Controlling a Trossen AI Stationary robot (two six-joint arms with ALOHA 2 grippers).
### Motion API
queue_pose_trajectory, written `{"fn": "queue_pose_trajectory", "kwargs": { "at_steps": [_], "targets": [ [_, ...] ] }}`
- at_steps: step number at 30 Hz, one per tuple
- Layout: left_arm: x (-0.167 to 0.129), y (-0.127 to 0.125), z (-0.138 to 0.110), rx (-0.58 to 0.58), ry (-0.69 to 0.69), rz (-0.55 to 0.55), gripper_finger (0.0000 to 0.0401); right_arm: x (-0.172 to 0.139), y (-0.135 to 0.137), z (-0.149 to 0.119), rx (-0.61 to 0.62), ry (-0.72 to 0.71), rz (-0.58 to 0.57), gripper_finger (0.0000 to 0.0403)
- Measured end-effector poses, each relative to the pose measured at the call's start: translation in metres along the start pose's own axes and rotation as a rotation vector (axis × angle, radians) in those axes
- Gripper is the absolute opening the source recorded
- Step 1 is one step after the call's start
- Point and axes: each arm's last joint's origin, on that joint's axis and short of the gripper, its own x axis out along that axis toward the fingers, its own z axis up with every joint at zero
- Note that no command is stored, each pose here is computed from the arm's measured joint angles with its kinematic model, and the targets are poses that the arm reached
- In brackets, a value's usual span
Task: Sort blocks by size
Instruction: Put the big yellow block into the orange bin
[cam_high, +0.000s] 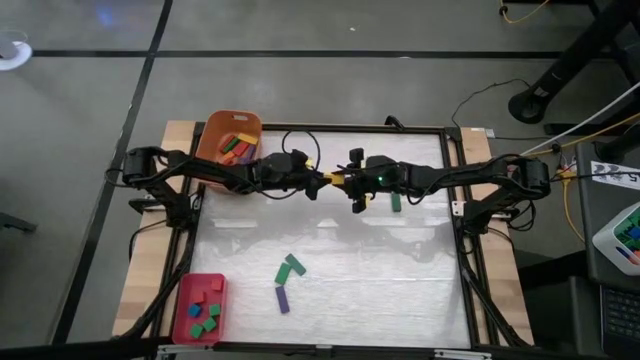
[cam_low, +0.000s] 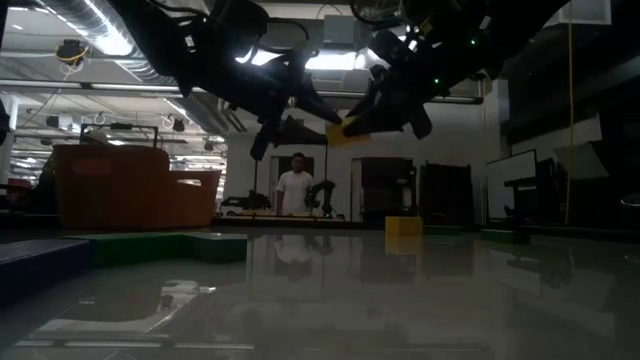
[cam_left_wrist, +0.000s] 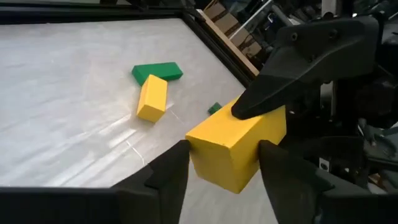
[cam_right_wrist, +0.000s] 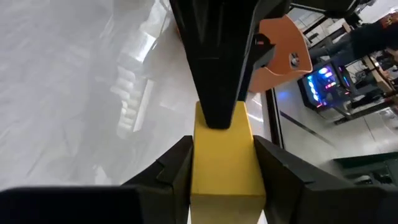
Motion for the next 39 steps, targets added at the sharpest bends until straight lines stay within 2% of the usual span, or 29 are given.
{"fn": "queue_pose_trajectory", "kwargs": {
  "at_steps": [5, 12, 19, 26, 34, 39],
  "targets": [
    [0.000, 0.000, -0.001, 0.004, 0.026, -0.026, 0.0196, 0.000, 0.001, 0.002, -0.018, -0.027, 0.021, 0.0142],
    [0.000, -0.002, -0.004, 0.108, 0.114, -0.132, 0.0198, 0.000, 0.004, 0.003, -0.059, -0.075, 0.092, 0.0142],
    [-0.001, -0.007, -0.008, 0.182, 0.215, -0.301, 0.0198, -0.002, 0.005, 0.011, -0.131, -0.224, 0.187, 0.0142],
    [-0.002, -0.007, -0.009, 0.180, 0.238, -0.317, 0.0197, -0.002, 0.004, 0.011, -0.134, -0.237, 0.191, 0.0142],
    [-0.002, -0.007, -0.009, 0.166, 0.242, -0.324, 0.0125, -0.002, 0.004, 0.011, -0.159, -0.231, 0.189, 0.0142],
    [-0.002, -0.007, -0.009, 0.163, 0.240, -0.321, 0.0124, -0.002, 0.004, 0.010, -0.186, -0.231, 0.187, 0.0142]
  ]
}}
